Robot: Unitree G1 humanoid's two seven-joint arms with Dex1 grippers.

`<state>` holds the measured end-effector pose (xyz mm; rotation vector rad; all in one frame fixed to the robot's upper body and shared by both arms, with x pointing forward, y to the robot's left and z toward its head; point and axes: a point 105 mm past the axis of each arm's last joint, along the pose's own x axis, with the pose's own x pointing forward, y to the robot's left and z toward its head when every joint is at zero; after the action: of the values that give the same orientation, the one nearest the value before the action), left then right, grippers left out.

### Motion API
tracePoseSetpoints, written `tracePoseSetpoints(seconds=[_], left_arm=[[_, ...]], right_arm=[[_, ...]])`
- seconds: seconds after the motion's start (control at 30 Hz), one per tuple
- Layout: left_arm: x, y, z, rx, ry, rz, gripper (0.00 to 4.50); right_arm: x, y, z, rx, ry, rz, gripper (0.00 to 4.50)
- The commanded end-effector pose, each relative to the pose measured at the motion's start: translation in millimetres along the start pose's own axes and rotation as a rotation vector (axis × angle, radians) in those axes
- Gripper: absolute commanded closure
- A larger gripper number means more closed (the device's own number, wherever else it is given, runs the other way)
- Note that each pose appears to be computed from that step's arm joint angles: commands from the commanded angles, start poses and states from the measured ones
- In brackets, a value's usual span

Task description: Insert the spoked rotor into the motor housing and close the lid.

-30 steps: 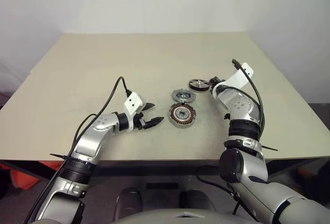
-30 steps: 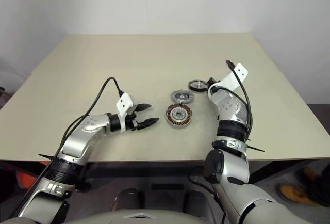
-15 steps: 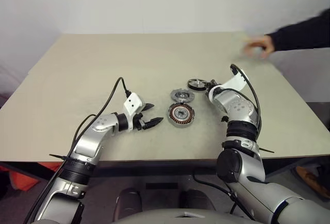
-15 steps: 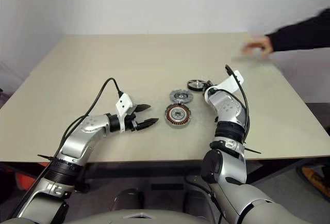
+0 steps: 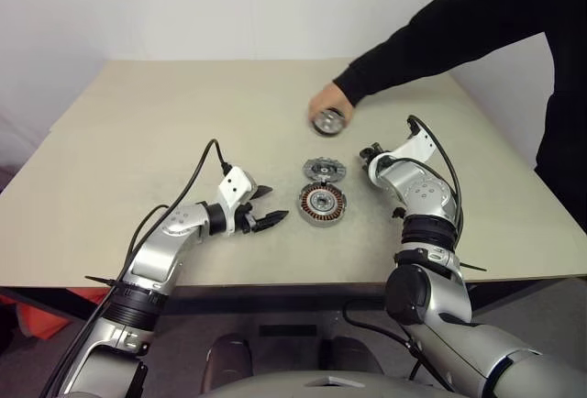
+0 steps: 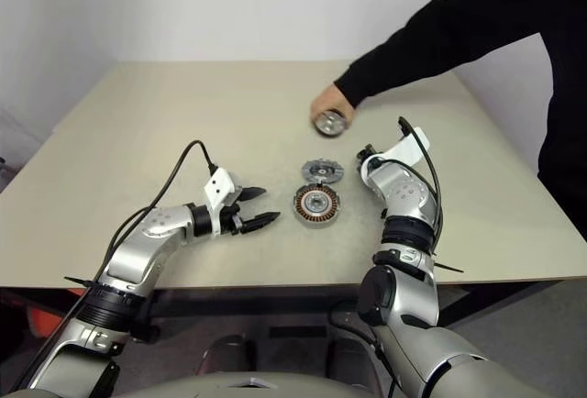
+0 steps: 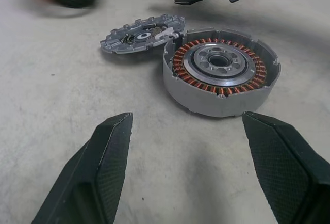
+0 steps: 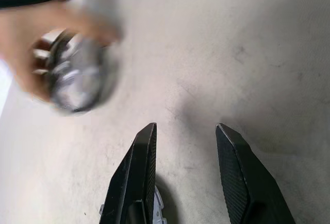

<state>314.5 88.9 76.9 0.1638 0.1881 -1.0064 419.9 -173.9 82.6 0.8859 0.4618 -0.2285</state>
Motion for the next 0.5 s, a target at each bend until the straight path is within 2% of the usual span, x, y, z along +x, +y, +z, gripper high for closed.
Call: tracePoseSetpoints(seconds=[0.03,0.17,0.27,0.37,0.5], left_arm=[[-1.7,0.0,12.7,0.043,-0.035,0.002,0.91],[-1.7,0.0,12.4,0.043,-0.035,0.003,0.91],[-1.5,-0.1,12.4,0.044,-0.035,0.003,0.91],[-1.3,-0.2,12.3,0.045,-0.035,0.001,0.91],[-1.0,-0.1,12.4,0.044,-0.035,0.001,0.91]], right_arm=[[-4.9,24.8,13.9,-0.038,-0.050,0.085,2.51],[-8.1,32.0,19.7,-0.144,-0.089,0.133,2.51],[-11.6,34.9,25.5,-0.381,-0.153,0.158,2.51],[-10.0,24.7,28.1,-0.505,-0.169,0.113,1.96],[-7.7,11.4,39.6,-0.708,-0.240,0.050,0.60]])
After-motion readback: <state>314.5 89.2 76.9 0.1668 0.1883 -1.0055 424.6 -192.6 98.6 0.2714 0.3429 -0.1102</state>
